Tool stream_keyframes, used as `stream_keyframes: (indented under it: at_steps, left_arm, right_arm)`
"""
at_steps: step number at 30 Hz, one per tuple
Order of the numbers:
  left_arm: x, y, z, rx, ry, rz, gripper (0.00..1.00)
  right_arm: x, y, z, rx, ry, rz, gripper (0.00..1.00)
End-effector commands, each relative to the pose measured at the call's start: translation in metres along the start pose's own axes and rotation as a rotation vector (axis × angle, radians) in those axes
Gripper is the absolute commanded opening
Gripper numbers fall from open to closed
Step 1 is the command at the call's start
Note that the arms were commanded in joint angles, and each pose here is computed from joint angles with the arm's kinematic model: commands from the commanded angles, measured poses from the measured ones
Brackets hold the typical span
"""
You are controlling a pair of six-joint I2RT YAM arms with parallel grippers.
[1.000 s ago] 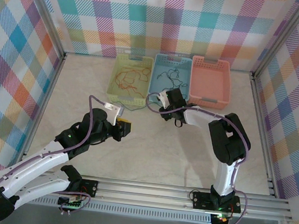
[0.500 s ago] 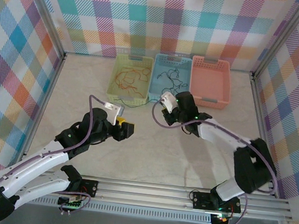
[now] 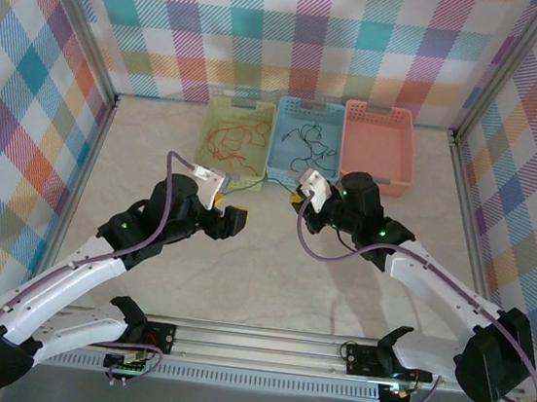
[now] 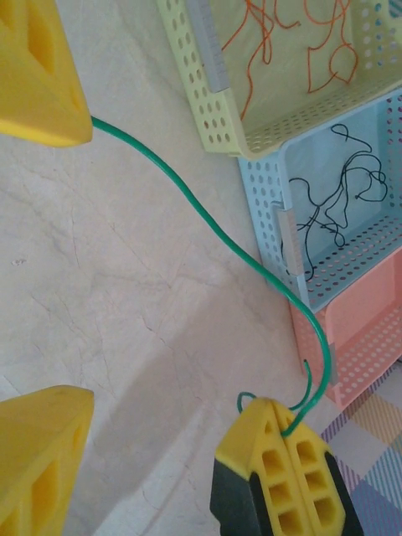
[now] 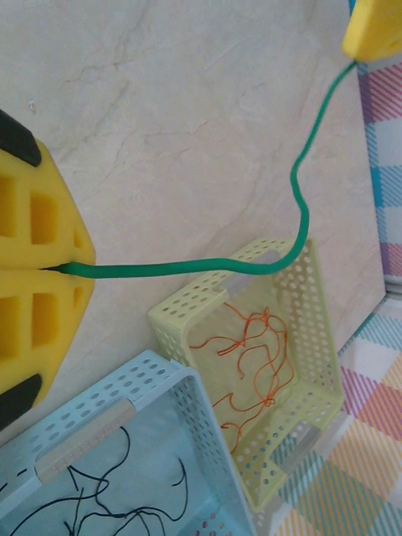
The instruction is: Untangle the cables
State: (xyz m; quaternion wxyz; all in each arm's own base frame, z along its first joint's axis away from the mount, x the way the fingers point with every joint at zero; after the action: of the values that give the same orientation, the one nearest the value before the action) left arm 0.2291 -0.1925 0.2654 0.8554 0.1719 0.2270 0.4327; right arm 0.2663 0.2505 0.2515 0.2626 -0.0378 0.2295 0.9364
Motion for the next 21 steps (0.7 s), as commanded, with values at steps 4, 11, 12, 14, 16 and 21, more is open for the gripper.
stream_keyframes:
  at_steps: [4,11,12,14,16,21]
  left_arm:
    - [-0.010,-0.017,-0.001,0.096,-0.071,-0.029,0.77]
    - [-0.001,-0.037,0.007,0.103,-0.100,0.053,0.76]
    - [-0.001,-0.038,0.008,0.106,-0.107,0.054,0.76]
    - [0.000,-0.042,0.008,0.117,-0.115,0.061,0.76]
    - [-0.003,-0.044,0.010,0.120,-0.124,0.049,0.75]
    - [-0.015,-0.034,0.013,0.170,-0.156,0.003,0.73]
  right_arm:
    - [0.016,0.008,0.006,-0.020,-0.003,0.073,0.00]
    - [0.025,0.011,0.011,-0.021,0.013,0.100,0.00]
    - [0.026,0.011,0.012,-0.024,0.013,0.101,0.00]
    - [0.027,0.012,0.012,-0.022,0.017,0.107,0.00]
    - [0.028,0.012,0.011,-0.014,0.018,0.115,0.00]
    - [0.024,0.009,0.009,0.007,0.006,0.093,0.00]
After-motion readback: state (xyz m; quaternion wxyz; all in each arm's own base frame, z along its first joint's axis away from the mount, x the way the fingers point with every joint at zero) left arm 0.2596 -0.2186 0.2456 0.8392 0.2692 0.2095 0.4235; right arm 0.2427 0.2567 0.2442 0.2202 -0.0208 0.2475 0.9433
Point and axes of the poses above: each hand's point on the last joint's axis, 136 mm out from that joint toward the fingers, its own y axis back along the fingers, its own x axis along the line the jaws close on, z = x × y, the point moved 3 cm from there along y, back along the fingers, and after that the axes turned 1 degree about y, right-handed, at the moved point
